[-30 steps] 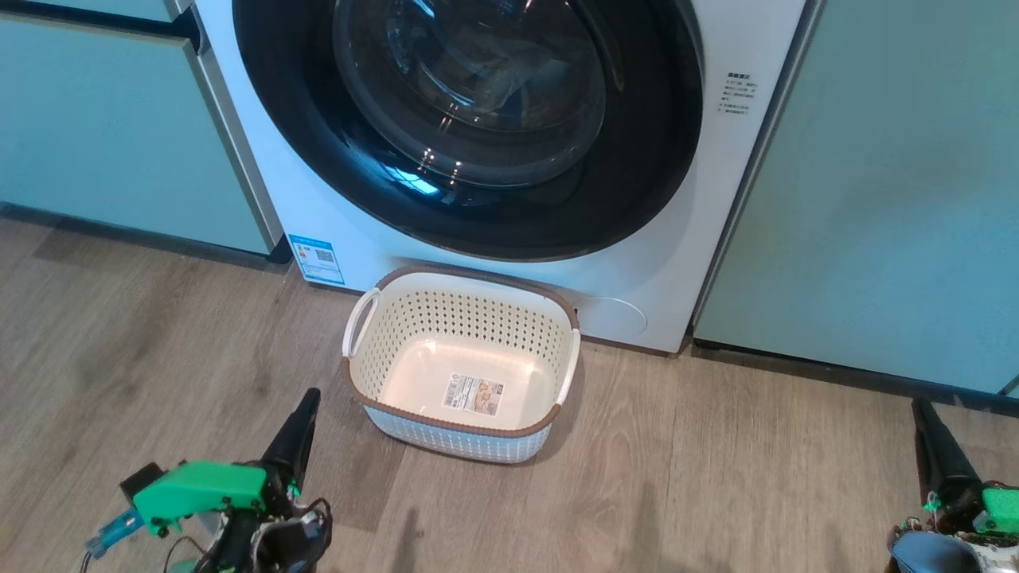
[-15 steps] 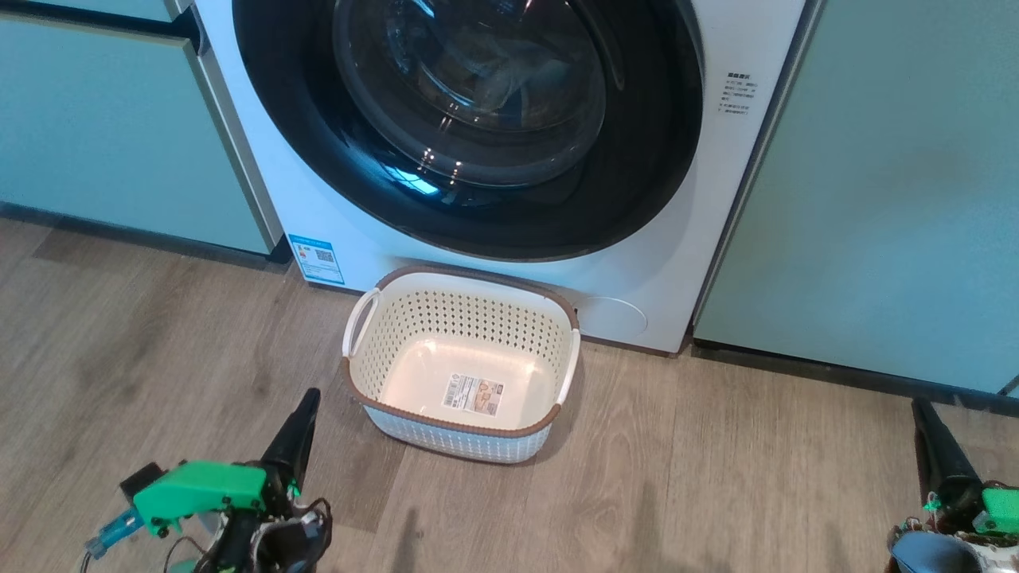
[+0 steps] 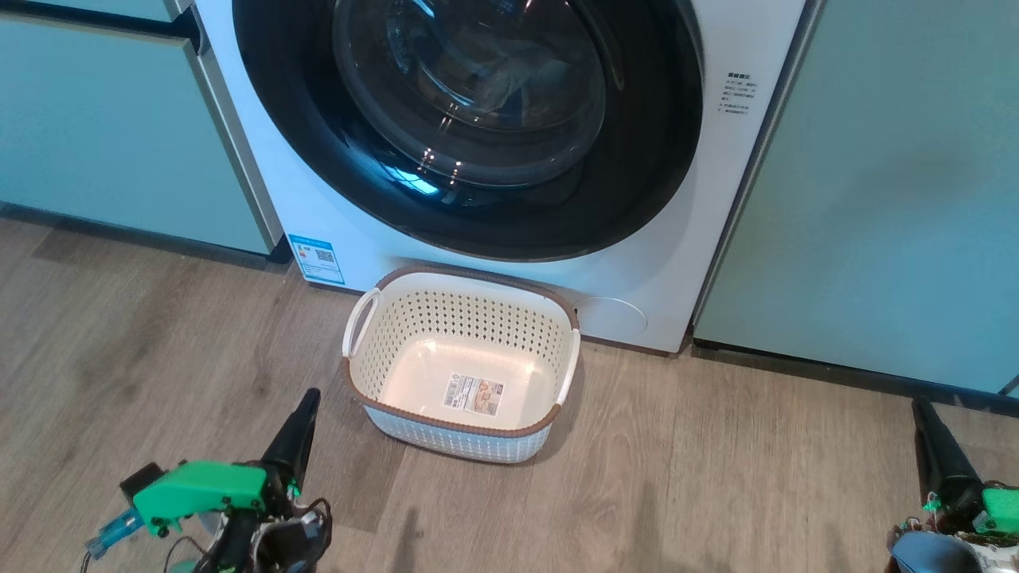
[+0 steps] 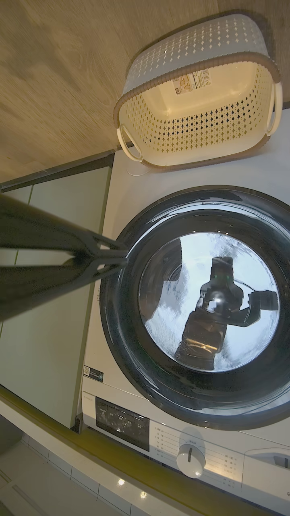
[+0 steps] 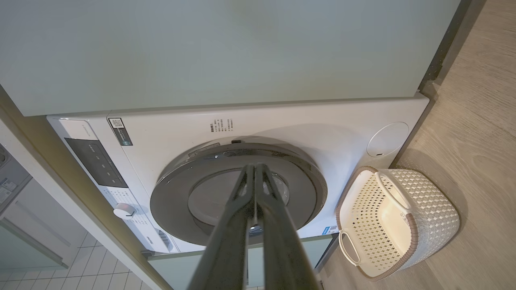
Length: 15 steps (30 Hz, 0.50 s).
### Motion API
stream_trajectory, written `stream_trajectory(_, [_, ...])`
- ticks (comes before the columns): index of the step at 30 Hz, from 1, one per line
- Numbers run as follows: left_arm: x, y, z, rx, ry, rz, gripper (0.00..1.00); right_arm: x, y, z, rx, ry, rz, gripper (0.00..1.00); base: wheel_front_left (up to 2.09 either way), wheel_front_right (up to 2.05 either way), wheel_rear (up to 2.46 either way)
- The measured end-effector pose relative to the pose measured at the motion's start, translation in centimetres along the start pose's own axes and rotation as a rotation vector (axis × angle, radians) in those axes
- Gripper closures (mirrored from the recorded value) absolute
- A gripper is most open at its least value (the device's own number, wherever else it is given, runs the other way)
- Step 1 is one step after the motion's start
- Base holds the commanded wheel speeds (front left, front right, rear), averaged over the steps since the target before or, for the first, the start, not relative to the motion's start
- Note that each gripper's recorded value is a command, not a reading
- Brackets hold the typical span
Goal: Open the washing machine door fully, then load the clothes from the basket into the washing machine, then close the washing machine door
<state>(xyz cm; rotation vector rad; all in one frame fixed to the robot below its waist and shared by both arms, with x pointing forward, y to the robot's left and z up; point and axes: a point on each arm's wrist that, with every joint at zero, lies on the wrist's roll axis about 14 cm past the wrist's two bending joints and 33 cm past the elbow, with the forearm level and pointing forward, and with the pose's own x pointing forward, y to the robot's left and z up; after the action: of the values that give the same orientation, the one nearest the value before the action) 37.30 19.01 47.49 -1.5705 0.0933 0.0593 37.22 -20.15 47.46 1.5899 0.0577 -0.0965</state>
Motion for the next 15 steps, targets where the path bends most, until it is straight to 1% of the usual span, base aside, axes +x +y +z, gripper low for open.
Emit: stream_trajectory(15, [0.00, 0.00, -0.01, 0.000, 0.000, 0.000, 1.00, 0.00, 0.00, 0.00, 0.000, 0.000, 0.000, 1.00, 0.00, 0.00, 0.00])
